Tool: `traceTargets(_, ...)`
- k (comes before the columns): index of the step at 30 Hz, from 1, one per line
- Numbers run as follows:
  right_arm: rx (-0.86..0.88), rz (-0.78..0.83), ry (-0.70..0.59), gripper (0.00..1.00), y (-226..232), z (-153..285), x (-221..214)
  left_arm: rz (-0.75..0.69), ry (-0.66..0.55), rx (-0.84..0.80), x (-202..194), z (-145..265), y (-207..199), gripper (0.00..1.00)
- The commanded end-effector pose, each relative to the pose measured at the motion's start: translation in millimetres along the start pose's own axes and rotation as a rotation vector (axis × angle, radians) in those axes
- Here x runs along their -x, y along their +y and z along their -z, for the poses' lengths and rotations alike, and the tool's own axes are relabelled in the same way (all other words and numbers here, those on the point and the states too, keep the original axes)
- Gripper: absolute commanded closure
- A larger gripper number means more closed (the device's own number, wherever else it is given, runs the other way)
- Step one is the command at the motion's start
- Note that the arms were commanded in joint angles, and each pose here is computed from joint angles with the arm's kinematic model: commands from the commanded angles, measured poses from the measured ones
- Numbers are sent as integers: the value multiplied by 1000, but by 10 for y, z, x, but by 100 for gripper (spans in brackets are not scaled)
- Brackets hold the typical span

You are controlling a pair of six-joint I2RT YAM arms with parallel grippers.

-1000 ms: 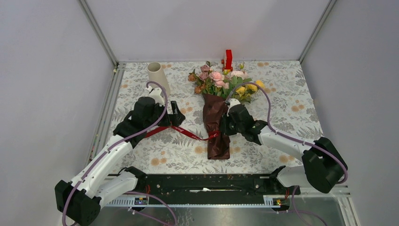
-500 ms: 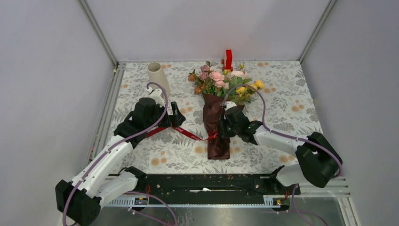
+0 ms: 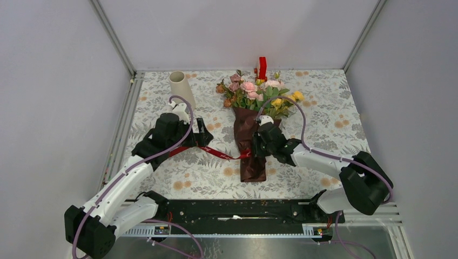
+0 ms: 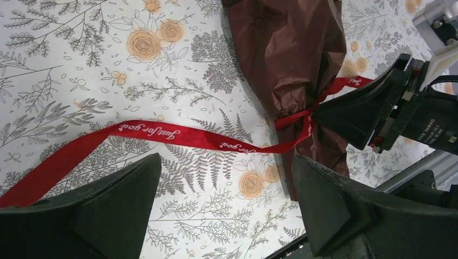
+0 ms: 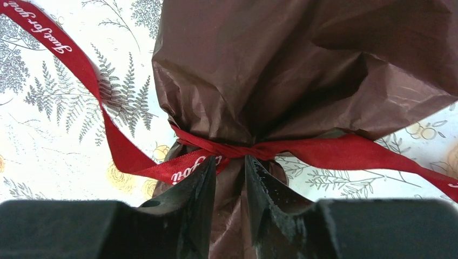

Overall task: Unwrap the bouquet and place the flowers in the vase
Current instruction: Untie the ribbon from the wrapping paper.

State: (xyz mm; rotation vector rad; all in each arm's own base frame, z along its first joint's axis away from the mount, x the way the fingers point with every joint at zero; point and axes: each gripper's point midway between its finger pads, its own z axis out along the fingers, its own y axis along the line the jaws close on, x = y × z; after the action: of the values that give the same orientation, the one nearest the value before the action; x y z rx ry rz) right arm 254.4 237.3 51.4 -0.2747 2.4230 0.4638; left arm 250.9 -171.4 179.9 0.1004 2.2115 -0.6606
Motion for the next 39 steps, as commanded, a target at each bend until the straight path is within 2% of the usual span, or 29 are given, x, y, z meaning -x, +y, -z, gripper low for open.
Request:
traceTargets(1,-16,-7,-69,65,13,180,205,7,-55,-91,106,-47,-183,1)
traceTargets(6,-14,-7,-81,64,34,192,265,25,-69,-209,21,-283,-492,2)
traceTargets(12,-24,-1,-61,64,28,64,232,-8,-29,-252,-87,-568,-796,6)
traceTargets(25,-82,23,-60,68,-70,-151,209,-69,42,-248,-386,-783,-815,9)
traceTargets(28,-95,27,-65,75,-92,-173,225,-94,38,-260,-398,-804,-859,12)
traceTargets(35,-67,10,-118,98,-63,-82,285,-132,20,-313,-406,-910,-1014,23)
traceTargets(39,-34,0,-174,100,-51,4,308,-128,22,-346,-399,-1015,-1115,30)
